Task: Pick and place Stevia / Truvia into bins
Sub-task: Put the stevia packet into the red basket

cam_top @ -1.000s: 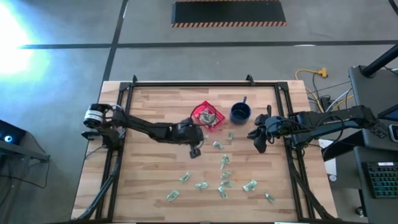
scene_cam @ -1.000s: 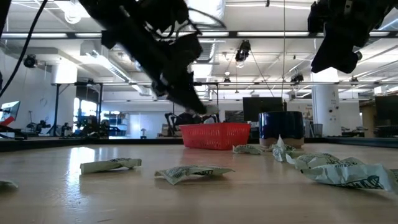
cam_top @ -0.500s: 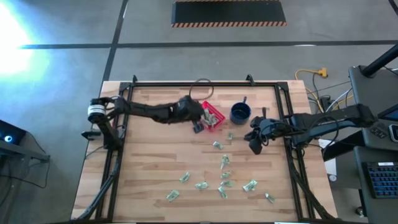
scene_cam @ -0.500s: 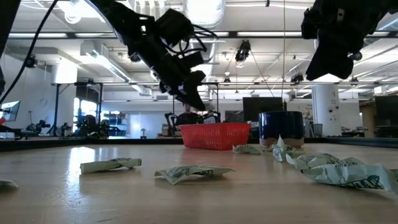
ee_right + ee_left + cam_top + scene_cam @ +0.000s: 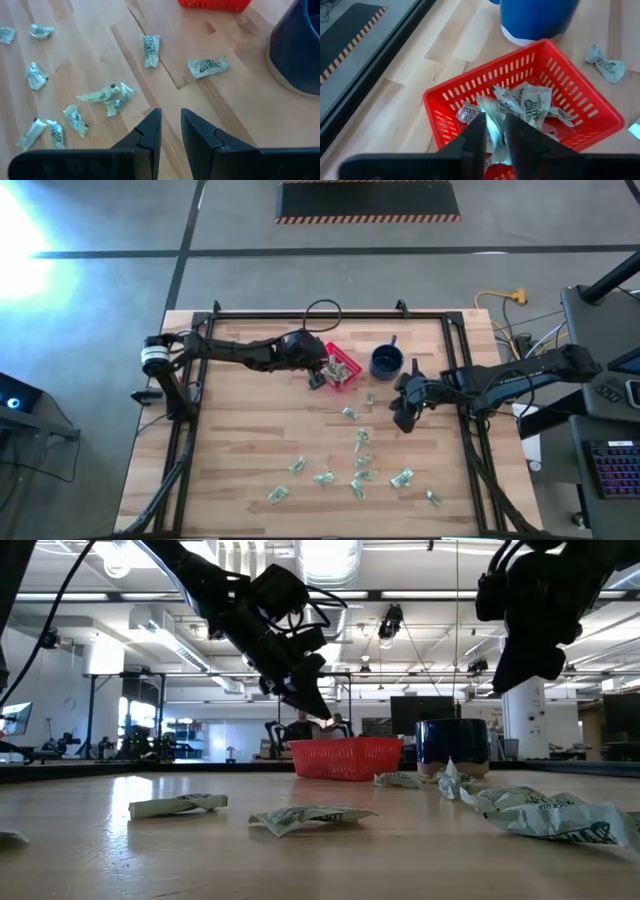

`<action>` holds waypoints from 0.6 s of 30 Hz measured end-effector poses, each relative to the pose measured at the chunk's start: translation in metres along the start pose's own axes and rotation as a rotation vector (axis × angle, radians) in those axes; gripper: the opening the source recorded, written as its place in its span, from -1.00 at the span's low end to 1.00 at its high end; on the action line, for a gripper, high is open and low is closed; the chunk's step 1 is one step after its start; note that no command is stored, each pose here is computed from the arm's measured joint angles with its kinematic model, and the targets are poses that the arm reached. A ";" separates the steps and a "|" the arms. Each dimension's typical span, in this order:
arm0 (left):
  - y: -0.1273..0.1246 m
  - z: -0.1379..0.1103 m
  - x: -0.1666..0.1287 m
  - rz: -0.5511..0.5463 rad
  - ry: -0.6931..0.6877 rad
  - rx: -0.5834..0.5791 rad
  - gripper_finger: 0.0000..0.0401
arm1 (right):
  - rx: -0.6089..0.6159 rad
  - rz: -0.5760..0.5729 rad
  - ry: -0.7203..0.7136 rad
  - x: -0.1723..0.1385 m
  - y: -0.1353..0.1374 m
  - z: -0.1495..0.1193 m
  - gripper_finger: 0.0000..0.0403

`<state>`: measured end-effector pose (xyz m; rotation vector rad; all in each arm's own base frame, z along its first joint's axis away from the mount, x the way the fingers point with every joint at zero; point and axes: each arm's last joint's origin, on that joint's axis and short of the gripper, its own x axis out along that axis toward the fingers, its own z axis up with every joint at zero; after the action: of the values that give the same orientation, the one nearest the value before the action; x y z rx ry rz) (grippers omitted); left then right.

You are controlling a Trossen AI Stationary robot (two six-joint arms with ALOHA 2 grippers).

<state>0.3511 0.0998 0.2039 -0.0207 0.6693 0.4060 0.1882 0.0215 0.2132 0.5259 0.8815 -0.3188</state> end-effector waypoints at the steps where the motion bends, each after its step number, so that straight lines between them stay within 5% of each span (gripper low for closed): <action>1: 0.000 0.000 0.000 0.000 -0.002 -0.001 -0.66 | -0.001 -0.004 0.004 0.001 0.000 0.000 -0.67; 9: -0.001 0.002 -0.004 -0.010 0.002 -0.038 -0.28 | -0.013 0.122 0.127 0.003 0.006 -0.006 -0.67; 18: -0.001 0.010 -0.027 -0.068 0.005 -0.106 -0.23 | -0.211 0.323 0.284 -0.010 0.044 -0.045 -0.67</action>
<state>0.3383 0.0907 0.2285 -0.1442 0.6496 0.3758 0.1736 0.0839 0.2108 0.5145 1.0718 0.1470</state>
